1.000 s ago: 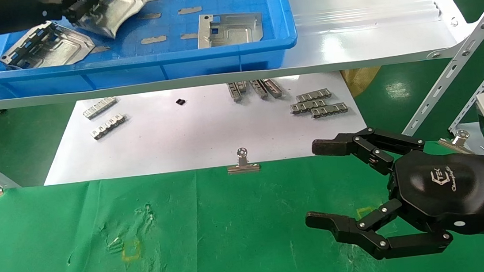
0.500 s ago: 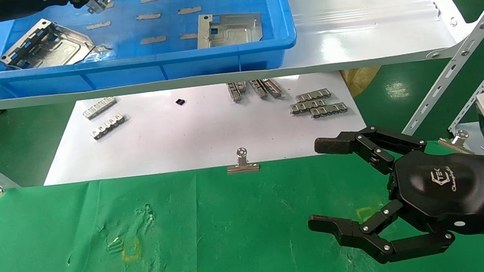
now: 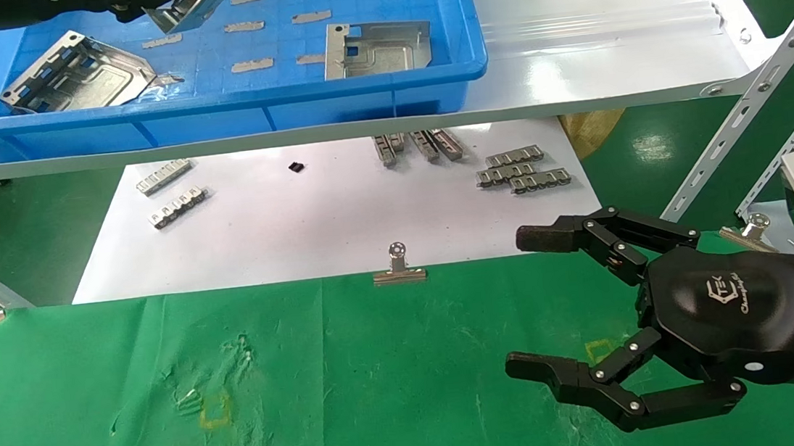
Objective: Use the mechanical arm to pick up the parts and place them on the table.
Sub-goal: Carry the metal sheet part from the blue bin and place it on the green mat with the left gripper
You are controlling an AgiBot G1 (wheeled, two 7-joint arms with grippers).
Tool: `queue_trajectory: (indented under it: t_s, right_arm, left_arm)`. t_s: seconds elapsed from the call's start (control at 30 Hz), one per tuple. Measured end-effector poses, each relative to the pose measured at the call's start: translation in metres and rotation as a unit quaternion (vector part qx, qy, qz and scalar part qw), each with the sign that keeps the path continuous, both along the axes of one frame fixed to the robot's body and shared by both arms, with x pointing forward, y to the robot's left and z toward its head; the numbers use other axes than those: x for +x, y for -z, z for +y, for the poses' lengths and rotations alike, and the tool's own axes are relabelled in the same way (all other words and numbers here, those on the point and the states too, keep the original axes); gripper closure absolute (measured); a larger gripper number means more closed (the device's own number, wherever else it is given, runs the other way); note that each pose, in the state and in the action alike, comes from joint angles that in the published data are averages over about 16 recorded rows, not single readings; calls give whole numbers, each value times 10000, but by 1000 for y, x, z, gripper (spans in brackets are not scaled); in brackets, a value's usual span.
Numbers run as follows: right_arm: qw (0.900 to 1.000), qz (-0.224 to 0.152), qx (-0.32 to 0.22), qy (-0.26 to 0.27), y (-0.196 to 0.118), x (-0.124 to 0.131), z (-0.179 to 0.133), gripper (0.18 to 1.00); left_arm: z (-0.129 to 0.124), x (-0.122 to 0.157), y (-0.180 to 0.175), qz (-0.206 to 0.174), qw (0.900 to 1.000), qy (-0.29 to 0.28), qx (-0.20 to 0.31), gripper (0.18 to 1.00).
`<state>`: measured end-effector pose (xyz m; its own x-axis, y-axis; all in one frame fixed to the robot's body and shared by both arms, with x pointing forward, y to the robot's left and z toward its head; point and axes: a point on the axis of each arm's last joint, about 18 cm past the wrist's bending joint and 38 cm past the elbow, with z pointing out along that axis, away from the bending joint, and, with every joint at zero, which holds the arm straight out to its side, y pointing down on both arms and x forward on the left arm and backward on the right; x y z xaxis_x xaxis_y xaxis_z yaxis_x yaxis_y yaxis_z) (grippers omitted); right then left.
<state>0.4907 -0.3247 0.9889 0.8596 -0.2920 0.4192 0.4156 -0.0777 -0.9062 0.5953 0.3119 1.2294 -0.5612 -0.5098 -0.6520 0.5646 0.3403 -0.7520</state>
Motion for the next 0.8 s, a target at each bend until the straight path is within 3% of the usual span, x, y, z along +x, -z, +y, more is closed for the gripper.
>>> queue_trajectory:
  t_s: [0.5,0.8]
  right_arm:
    - [10000,0,0,0,0,0,0,178]
    - [10000,0,0,0,0,0,0,178]
  left_arm:
    - [-3,-31,12,-239,9958,554,684,952]
    - [-7,-68,42,-429,9854,954,1342,953]
